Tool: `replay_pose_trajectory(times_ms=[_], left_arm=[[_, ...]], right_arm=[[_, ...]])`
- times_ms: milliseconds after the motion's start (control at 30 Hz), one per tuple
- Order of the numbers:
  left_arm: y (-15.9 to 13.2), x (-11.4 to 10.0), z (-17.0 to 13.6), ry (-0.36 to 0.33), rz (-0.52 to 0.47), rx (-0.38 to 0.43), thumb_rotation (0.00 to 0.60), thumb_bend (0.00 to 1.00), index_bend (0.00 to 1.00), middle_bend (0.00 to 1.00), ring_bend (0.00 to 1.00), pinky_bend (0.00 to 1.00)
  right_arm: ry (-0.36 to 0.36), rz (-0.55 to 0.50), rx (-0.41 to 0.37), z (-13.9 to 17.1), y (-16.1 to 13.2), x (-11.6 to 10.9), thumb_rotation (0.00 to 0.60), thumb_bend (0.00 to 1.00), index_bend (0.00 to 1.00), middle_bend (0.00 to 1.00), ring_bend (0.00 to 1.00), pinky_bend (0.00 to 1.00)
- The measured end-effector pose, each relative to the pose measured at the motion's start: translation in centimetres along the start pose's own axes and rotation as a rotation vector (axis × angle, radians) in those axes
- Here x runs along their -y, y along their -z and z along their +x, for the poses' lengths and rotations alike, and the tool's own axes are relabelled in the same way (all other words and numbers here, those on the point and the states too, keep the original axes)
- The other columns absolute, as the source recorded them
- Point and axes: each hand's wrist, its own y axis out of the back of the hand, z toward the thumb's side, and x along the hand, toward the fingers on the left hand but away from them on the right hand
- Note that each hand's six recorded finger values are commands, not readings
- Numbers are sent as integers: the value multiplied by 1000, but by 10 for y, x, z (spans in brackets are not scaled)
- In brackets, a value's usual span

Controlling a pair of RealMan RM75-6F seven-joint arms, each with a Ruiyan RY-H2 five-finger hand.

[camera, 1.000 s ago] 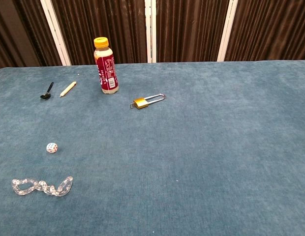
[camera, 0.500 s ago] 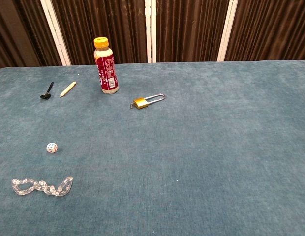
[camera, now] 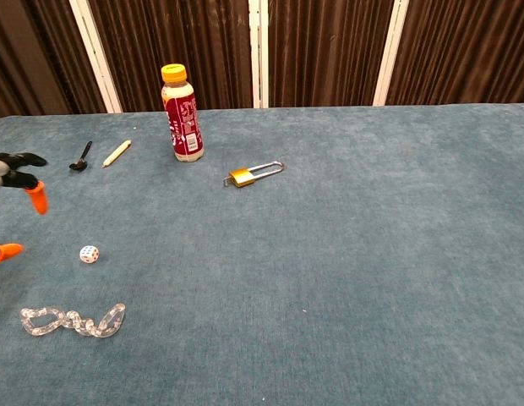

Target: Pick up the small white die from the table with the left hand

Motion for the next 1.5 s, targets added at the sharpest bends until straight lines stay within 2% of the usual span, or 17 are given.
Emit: replay_pose_trajectory(times_ms=[533, 967, 1333, 1400, 1500], left_arm=[[-32, 21, 34, 100, 66, 15, 600, 358, 388, 0, 0, 0], [-49, 31, 44, 120, 87, 33, 600, 362, 426, 0, 0, 0], [-48, 39, 48, 136, 101, 16, 600, 368, 434, 0, 0, 0], [-47, 40, 48, 137, 100, 14, 600, 392, 441, 0, 0, 0], [-48, 40, 49, 134, 89, 16, 600, 480, 477, 0, 0, 0]], right_arm=[[3, -10, 7, 0, 3, -3, 600, 63, 0, 0, 0, 0], [4, -12, 8, 0, 3, -4, 600, 63, 0, 0, 0, 0], [4, -16, 10, 0, 4, -4, 600, 63, 0, 0, 0, 0], [4, -15, 10, 0, 4, -4, 600, 64, 0, 0, 0, 0], [5, -15, 9, 1, 4, -4, 600, 63, 0, 0, 0, 0]])
